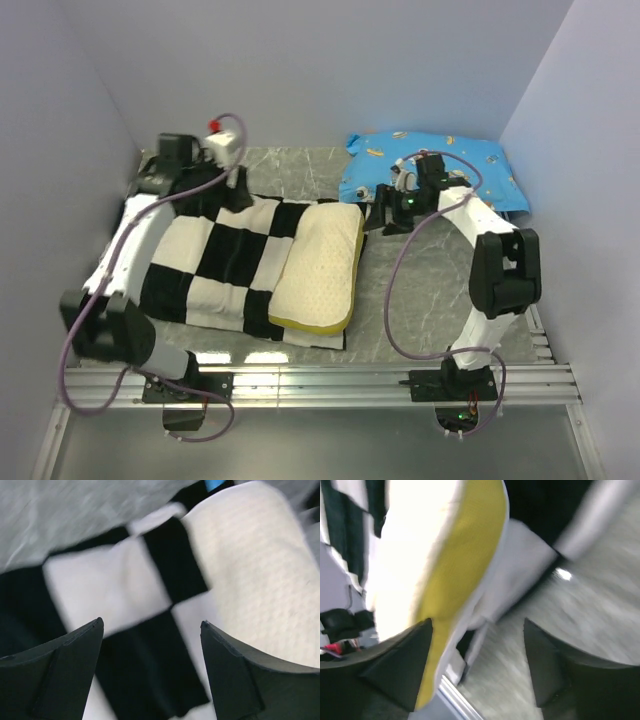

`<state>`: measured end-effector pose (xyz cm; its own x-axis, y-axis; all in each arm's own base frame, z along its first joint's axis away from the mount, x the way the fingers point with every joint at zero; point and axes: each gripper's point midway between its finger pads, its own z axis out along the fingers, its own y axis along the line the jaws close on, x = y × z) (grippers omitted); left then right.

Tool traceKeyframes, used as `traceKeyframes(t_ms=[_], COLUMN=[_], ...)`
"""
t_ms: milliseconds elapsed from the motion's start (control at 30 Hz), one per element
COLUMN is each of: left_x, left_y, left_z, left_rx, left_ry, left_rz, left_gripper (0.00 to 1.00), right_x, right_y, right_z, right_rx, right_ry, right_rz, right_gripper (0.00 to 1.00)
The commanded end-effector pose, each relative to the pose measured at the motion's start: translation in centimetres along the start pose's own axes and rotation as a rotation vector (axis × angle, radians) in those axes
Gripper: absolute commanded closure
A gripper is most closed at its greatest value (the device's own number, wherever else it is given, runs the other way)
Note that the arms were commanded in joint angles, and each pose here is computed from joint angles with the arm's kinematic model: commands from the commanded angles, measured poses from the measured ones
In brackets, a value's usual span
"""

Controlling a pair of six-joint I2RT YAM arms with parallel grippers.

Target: Put the pillow into the pillowcase

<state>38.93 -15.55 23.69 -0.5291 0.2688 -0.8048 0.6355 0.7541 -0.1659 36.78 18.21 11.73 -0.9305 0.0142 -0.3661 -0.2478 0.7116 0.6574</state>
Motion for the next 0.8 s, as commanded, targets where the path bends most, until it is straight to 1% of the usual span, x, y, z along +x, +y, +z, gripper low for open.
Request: traceKeyframes(t_ms=[0, 33, 67, 133, 200, 233, 267, 300, 333, 367, 400, 433, 467, 500, 533, 567, 633, 667, 700, 733, 767], left_x=[7.5, 10.2, 11.5, 14.0, 13.8, 12.9, 11.4, 10.2, 9.9, 7.1, 5.7, 4.3, 3.7, 3.0, 2.2, 1.9, 1.4, 1.1, 1.0, 1.3, 1.2], left_y=[1.7, 2.2, 2.8, 3.0, 2.9, 2.9, 3.3, 3.4, 4.2, 5.1, 6.0, 7.3, 7.8, 8.5, 9.7, 9.6, 10.2, 9.5, 9.1, 9.4, 8.7], left_z=[-4.4, -5.2, -5.6, -6.0, -5.7, -5.4, -4.9, -4.5, -3.3, -3.1, -2.4, -0.9, 0.1, 1.1, 3.0, 4.3, 6.8, 7.9, 8.8, 10.0, 11.1], left_rx=[-0.055, -0.113, -0.153, -0.195, -0.188, -0.180, -0.178, -0.169, -0.157, -0.170, -0.184, -0.184, -0.181, -0.197, -0.204, -0.198, -0.197, -0.184, -0.180, -0.198, -0.204], left_ry=[0.186, 0.241, 0.268, 0.308, 0.278, 0.252, 0.203, 0.178, 0.192, 0.146, 0.117, 0.106, 0.098, 0.086, 0.076, 0.079, 0.085, 0.087, 0.086, 0.093, 0.092], left_rz=[-0.086, -0.095, -0.080, -0.076, -0.081, -0.081, -0.079, -0.094, -0.108, -0.095, -0.118, -0.132, -0.142, -0.175, -0.183, -0.185, -0.222, -0.224, -0.256, -0.260, -0.259], left_gripper=[0.16, 0.16, 0.16, 0.17, 0.18, 0.18, 0.17, 0.17, 0.17, 0.17, 0.19, 0.19, 0.21, 0.23, 0.24, 0.25, 0.25, 0.26, 0.25, 0.24, 0.24], right_x=[1.7, 1.9, 2.3, 3.3, 3.3, 2.8, 1.1, -0.3, -1.5, -4.5, -5.4, -6.5, -8.5, -9.2, -9.6, -9.9, -9.9, -9.0, -8.1, -7.2, -5.5], right_y=[-1.7, -2.1, -2.2, -1.0, 0.4, 0.8, 1.7, 1.8, 2.5, 3.8, 4.5, 5.1, 6.5, 6.2, 6.5, 6.0, 4.6, 3.7, 3.2, 2.9, 2.6], right_z=[-5.9, -6.8, -7.3, -7.7, -6.7, -6.4, -6.3, -5.3, -4.8, -5.2, -3.6, -3.1, -3.2, -1.7, -0.8, 0.0, 2.0, 3.6, 4.2, 5.0, 6.1], right_rx=[0.156, 0.165, 0.170, 0.116, 0.061, 0.045, 0.039, 0.033, 0.014, 0.011, -0.007, -0.010, -0.016, -0.010, -0.003, 0.030, 0.070, 0.090, 0.094, 0.097, 0.091], right_ry=[0.032, 0.034, 0.039, 0.063, 0.071, 0.063, 0.030, 0.012, -0.008, -0.069, -0.054, -0.066, -0.107, -0.110, -0.111, -0.114, -0.076, -0.034, -0.002, 0.025, 0.073], right_rz=[-0.032, -0.062, -0.055, -0.070, -0.086, -0.098, -0.133, -0.155, -0.164, -0.223, -0.205, -0.218, -0.253, -0.258, -0.258, -0.253, -0.230, -0.210, -0.193, -0.183, -0.169], right_gripper=[0.15, 0.13, 0.13, 0.13, 0.13, 0.14, 0.14, 0.14, 0.15, 0.15, 0.16, 0.15, 0.15, 0.15, 0.15, 0.15, 0.15, 0.15, 0.15, 0.14, 0.14])
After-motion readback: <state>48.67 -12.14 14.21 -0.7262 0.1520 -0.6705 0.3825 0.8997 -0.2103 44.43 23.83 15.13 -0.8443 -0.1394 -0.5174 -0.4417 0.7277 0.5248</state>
